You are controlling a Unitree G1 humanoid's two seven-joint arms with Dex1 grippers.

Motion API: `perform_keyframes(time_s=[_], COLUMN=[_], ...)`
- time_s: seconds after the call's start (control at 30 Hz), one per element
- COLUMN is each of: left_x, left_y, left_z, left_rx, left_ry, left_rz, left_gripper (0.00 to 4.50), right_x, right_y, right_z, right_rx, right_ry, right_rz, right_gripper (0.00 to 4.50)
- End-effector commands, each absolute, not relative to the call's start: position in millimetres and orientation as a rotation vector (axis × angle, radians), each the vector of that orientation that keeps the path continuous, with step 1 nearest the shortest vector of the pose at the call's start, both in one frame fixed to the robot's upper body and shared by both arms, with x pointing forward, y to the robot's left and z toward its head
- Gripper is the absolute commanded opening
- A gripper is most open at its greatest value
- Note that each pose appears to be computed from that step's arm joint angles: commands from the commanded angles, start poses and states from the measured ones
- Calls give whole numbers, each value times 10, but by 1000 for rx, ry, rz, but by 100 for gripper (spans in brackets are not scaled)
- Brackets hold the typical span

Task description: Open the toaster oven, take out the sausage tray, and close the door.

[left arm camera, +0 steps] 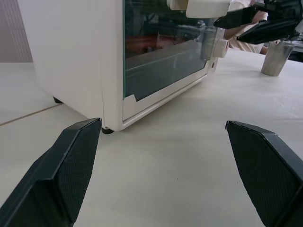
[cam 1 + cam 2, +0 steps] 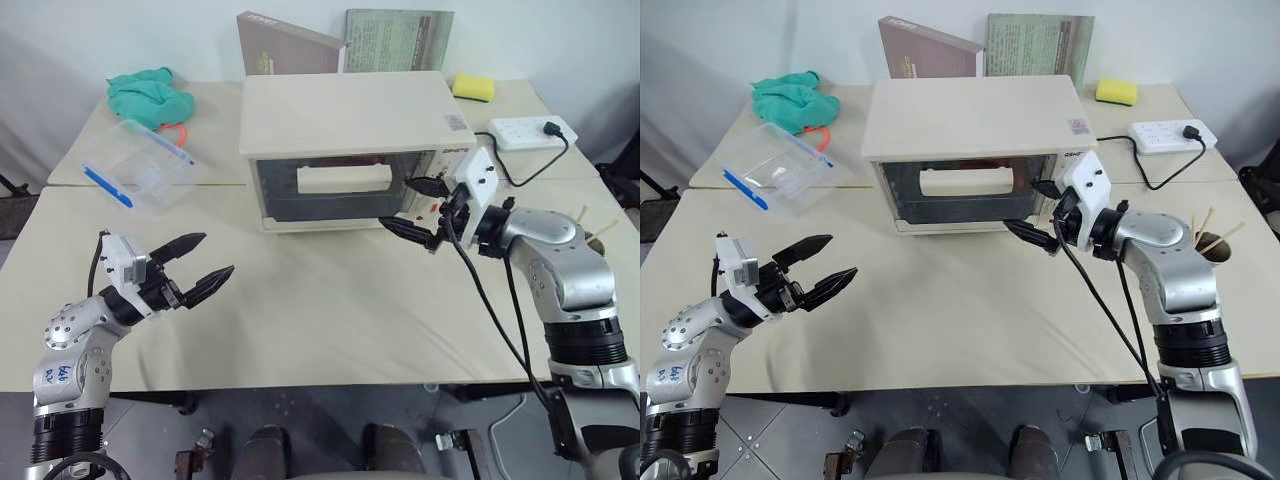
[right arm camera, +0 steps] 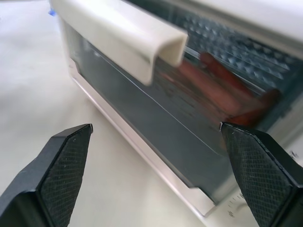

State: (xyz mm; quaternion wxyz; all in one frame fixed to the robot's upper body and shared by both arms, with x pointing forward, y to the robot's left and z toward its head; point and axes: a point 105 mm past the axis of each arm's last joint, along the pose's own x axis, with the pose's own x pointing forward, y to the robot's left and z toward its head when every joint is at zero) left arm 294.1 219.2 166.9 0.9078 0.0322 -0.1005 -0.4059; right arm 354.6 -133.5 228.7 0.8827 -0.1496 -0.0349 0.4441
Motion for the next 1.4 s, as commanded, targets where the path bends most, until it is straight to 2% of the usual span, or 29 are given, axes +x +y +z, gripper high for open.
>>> perform_keyframes(time_s=[0.03, 0.2, 0.73, 1.33, 1.4], left_x=[2926, 2931, 3008, 3075, 3089], left_y=[2192, 2179, 2225, 2191, 2177], left_z=[1852, 1921, 2005, 2099, 2116], left_rx=[63, 54, 53, -6, -20], left_ry=[-285, -316, -333, -291, -291], left_rz=[-839, -865, -837, -926, -942], left_gripper=[447, 447, 447, 447, 406], right_x=[3476, 3504, 3292, 3087, 3067], right_y=[-1308, -1229, -1044, -1130, -1136], right_z=[2501, 2535, 2541, 2188, 2151], right_rx=[-335, -344, -373, -383, -382], right_ry=[-139, -144, -111, -3, 7], right_rz=[960, 998, 1177, 1183, 1179], right_gripper=[450, 450, 450, 450, 450])
